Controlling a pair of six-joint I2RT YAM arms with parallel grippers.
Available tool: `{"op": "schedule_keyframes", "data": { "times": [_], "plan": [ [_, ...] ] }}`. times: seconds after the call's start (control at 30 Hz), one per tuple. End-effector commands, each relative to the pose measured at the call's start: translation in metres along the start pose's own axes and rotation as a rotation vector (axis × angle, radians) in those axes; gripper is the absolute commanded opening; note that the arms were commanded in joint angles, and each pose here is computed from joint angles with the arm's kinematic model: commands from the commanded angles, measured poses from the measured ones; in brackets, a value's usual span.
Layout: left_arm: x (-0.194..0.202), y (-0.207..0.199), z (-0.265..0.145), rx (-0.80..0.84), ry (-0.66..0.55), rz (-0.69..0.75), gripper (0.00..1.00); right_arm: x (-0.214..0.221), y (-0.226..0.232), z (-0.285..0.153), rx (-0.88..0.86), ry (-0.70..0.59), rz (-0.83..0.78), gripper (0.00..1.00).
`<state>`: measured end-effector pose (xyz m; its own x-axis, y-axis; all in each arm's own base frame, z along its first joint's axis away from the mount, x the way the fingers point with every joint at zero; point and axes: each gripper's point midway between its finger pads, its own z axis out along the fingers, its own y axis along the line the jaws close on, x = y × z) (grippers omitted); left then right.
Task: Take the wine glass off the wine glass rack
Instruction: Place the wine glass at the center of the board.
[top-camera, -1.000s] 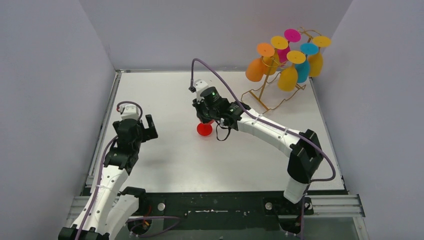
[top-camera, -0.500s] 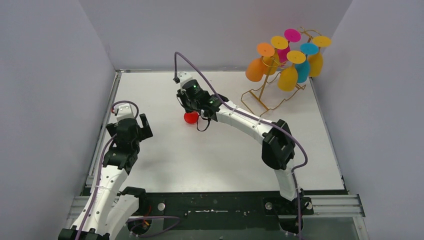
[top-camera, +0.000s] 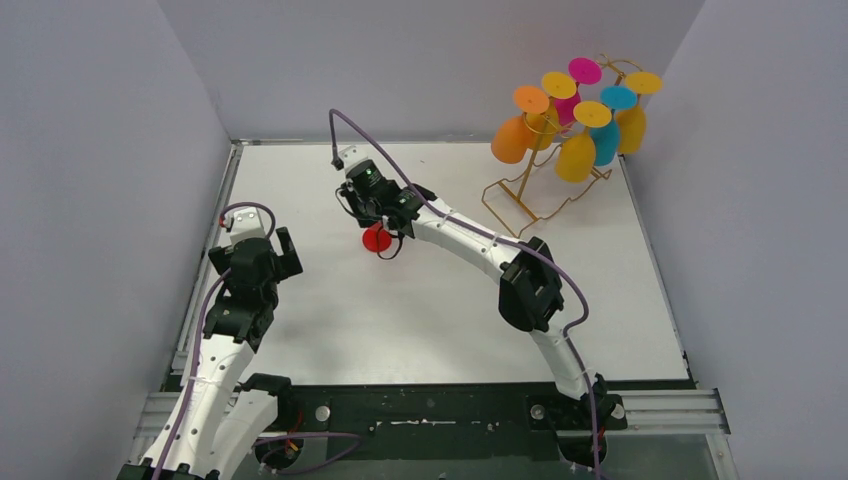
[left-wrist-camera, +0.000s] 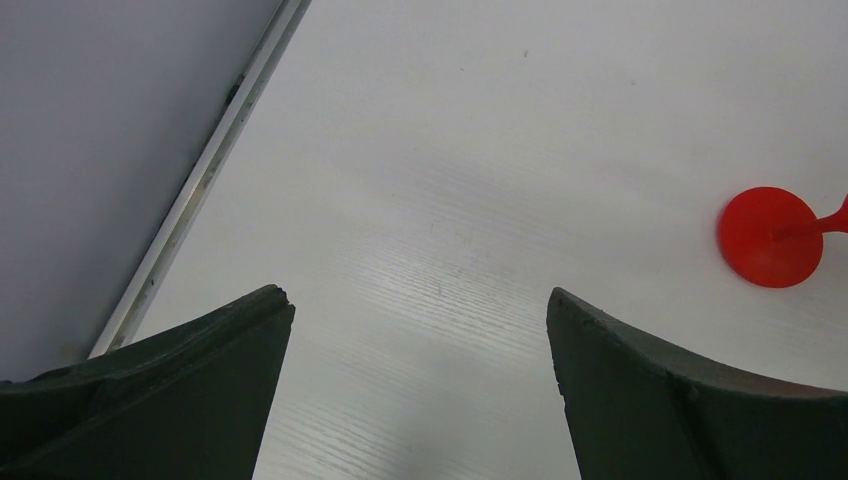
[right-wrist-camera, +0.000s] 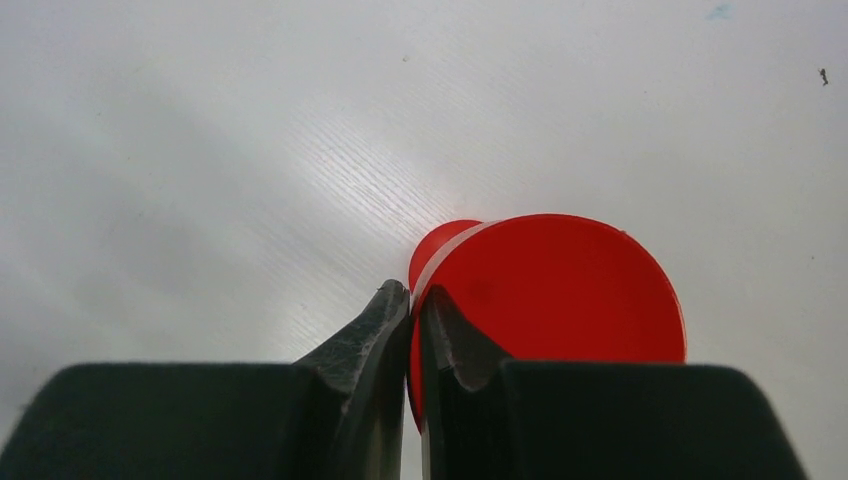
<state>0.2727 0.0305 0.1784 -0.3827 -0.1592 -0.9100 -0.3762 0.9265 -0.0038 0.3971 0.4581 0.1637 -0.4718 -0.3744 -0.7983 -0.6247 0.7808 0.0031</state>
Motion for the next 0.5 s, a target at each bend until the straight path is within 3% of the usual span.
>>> {"op": "schedule_keyframes", "data": {
  "times": [0.0,0.17,0.33,0.47],
  "plan": [
    [-0.022,0.002,-0.004,-0.006,-0.069,-0.024,0.97,-0.025,-0.003,-0.013,0.03,-0.055,-0.017,0.15],
    [-0.021,0.0,-0.003,0.004,-0.065,-0.02,0.97,-0.033,-0.003,-0.017,0.026,-0.065,-0.038,0.28],
    [-0.021,-0.001,-0.003,0.012,-0.066,-0.018,0.97,-0.052,-0.001,-0.029,0.007,-0.106,-0.046,0.31],
    [-0.02,-0.004,-0.003,0.023,-0.061,-0.015,0.97,-0.07,-0.001,-0.05,-0.003,-0.15,-0.038,0.43]
  ]
}}
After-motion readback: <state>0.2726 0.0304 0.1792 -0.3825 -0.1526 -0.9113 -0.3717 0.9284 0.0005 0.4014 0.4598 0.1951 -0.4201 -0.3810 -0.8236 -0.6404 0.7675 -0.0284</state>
